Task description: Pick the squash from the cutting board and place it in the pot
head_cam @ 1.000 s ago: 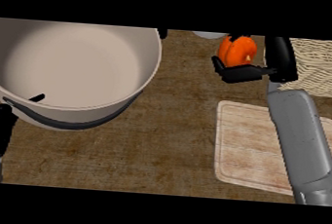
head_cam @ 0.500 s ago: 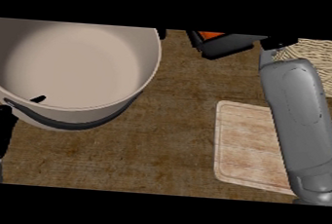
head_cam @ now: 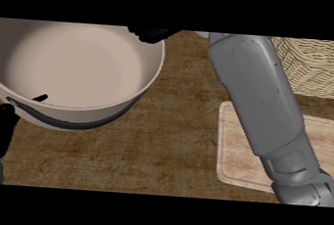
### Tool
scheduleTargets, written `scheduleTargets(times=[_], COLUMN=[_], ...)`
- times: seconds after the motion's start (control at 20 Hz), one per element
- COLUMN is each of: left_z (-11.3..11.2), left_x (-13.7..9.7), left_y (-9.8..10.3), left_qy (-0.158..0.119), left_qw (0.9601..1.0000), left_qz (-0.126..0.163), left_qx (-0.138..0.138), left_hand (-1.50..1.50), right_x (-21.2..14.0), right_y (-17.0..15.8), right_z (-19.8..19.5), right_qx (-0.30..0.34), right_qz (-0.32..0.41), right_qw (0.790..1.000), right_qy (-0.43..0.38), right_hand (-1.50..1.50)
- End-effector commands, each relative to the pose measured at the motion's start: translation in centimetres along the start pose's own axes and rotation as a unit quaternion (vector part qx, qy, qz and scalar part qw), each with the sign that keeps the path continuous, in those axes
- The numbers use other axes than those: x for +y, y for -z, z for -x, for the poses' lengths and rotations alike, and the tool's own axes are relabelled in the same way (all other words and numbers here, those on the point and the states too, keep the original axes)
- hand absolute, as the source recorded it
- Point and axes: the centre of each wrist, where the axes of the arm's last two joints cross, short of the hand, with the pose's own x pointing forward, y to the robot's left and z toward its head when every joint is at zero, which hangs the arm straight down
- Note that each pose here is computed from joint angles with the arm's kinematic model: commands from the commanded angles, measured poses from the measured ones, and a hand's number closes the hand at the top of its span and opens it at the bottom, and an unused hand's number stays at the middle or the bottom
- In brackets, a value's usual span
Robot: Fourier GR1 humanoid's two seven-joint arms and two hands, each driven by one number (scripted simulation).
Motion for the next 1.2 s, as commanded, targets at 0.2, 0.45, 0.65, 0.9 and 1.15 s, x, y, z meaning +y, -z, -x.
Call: scheduleTargets(times=[0.2,0.45,0.65,0.9,1.15], left_z=[-1.3,-2.7,-2.8,-1.4,-2.6], left_x=[-2.2,-2.9,-3.3,-2.8,-2.6], left_y=[1.0,1.6,1.7,1.4,1.4], left_qy=[0.026,0.028,0.021,0.027,0.024], left_qw=[0.9991,0.9992,0.9990,0.9986,0.9990], left_qz=[0.035,0.029,0.037,0.044,0.037], left_qx=[0.000,-0.003,-0.010,-0.010,-0.010], left_hand=[0.00,0.00,0.00,0.00,0.00], right_x=[5.0,6.8,7.6,6.7,5.5], right_y=[2.7,2.5,2.0,1.6,1.3], right_z=[-1.5,-0.2,0.8,2.7,4.5], right_qx=[0.017,0.089,0.063,0.081,0.095], right_qz=[-0.087,-0.122,-0.097,-0.015,0.078], right_qw=[0.996,0.988,0.987,0.969,0.939], right_qy=[-0.021,0.044,0.108,0.233,0.322], right_hand=[1.50,-1.50,-1.50,-1.50,-1.50])
